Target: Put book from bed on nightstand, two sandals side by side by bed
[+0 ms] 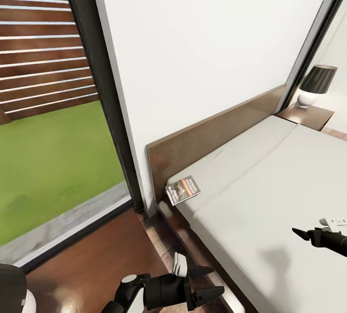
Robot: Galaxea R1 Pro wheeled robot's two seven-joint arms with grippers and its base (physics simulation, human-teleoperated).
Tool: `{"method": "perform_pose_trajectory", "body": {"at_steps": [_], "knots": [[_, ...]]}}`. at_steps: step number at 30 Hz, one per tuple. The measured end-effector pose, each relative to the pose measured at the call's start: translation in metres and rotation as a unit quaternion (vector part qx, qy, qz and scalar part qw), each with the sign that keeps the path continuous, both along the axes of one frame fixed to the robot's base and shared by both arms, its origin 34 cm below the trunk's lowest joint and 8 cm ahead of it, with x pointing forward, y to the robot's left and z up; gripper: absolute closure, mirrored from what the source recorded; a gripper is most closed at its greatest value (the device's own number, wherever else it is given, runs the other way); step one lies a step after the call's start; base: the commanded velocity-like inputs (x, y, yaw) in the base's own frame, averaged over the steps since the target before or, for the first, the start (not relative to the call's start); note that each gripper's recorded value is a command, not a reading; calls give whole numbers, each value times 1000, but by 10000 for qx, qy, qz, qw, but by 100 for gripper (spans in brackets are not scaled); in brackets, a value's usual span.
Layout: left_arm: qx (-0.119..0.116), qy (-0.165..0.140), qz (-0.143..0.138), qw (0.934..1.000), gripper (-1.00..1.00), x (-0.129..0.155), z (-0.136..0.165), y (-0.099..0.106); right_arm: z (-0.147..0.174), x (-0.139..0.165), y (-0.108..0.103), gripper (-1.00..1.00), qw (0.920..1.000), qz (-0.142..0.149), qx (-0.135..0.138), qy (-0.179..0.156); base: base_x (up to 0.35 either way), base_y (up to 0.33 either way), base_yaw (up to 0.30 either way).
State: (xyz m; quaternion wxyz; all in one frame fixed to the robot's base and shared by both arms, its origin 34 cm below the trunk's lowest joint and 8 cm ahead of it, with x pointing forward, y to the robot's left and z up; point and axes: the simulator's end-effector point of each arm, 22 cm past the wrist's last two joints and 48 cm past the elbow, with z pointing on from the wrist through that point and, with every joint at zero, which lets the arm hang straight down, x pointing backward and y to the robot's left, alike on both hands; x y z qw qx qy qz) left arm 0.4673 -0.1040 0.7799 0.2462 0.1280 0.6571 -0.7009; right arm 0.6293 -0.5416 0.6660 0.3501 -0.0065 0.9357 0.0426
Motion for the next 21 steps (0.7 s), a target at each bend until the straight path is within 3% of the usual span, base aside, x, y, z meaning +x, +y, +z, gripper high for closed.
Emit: {"method": "perform_pose_trajectory", "body": {"at_steps": [9, 21], "knots": [[-2, -6, 0, 10000, -100, 0, 1, 0, 0, 0, 1, -100, 10000, 0, 7, -6, 0, -6, 0], [-5, -4, -1, 10000, -100, 0, 1, -1, 0, 0, 1, -100, 10000, 0, 10, -6, 0, -98, 0]]}}
